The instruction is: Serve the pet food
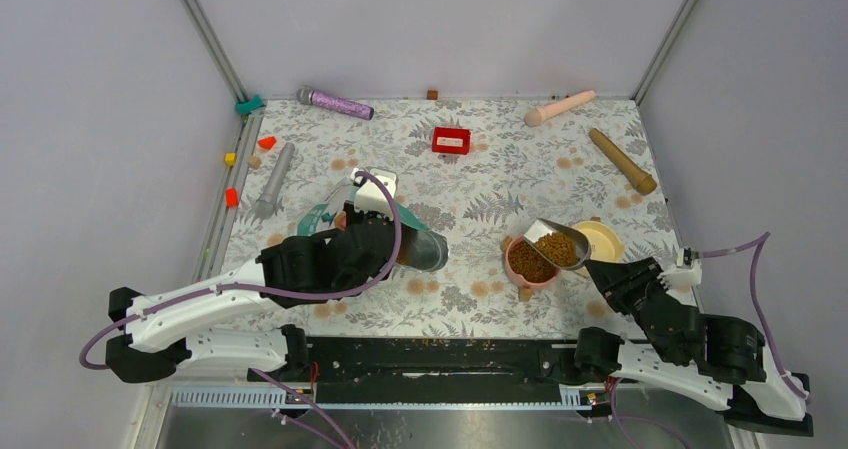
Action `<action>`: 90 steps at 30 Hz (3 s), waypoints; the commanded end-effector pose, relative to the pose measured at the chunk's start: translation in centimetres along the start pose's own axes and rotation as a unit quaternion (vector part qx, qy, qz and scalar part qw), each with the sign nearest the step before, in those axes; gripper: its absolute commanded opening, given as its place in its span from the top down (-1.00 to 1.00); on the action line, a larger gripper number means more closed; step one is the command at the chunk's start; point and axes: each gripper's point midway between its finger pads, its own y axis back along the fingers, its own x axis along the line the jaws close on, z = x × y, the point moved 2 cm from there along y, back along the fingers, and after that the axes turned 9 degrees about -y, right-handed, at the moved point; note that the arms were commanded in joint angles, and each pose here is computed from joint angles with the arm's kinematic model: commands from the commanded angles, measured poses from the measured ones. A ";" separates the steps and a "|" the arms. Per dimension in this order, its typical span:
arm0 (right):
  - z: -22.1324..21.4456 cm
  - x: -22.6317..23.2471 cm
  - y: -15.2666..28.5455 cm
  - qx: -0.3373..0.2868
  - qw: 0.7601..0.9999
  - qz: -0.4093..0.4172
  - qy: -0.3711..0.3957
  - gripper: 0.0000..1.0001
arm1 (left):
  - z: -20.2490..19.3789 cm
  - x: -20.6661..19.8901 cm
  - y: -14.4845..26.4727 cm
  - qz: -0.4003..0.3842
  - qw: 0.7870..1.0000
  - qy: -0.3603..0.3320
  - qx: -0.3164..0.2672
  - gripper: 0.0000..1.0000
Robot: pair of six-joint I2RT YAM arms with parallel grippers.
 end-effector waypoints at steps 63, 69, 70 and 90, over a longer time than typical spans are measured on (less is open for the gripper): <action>1.6 4.2 -1.1 -0.046 0.917 -0.135 0.372 1.00 | 1.9 -0.3 0.0 0.022 1.000 0.016 -0.008 1.00; 2.1 4.7 -1.0 -0.055 0.917 -0.126 0.375 1.00 | 2.2 -0.4 0.3 0.011 1.000 0.019 -0.009 1.00; 2.1 4.8 -1.0 -0.055 0.917 -0.126 0.374 1.00 | 2.2 -0.5 0.3 0.009 1.000 0.016 -0.006 1.00; -5.9 15.6 2.1 0.174 0.917 0.169 0.316 1.00 | 1.8 -1.6 0.4 -0.015 1.000 0.020 0.013 1.00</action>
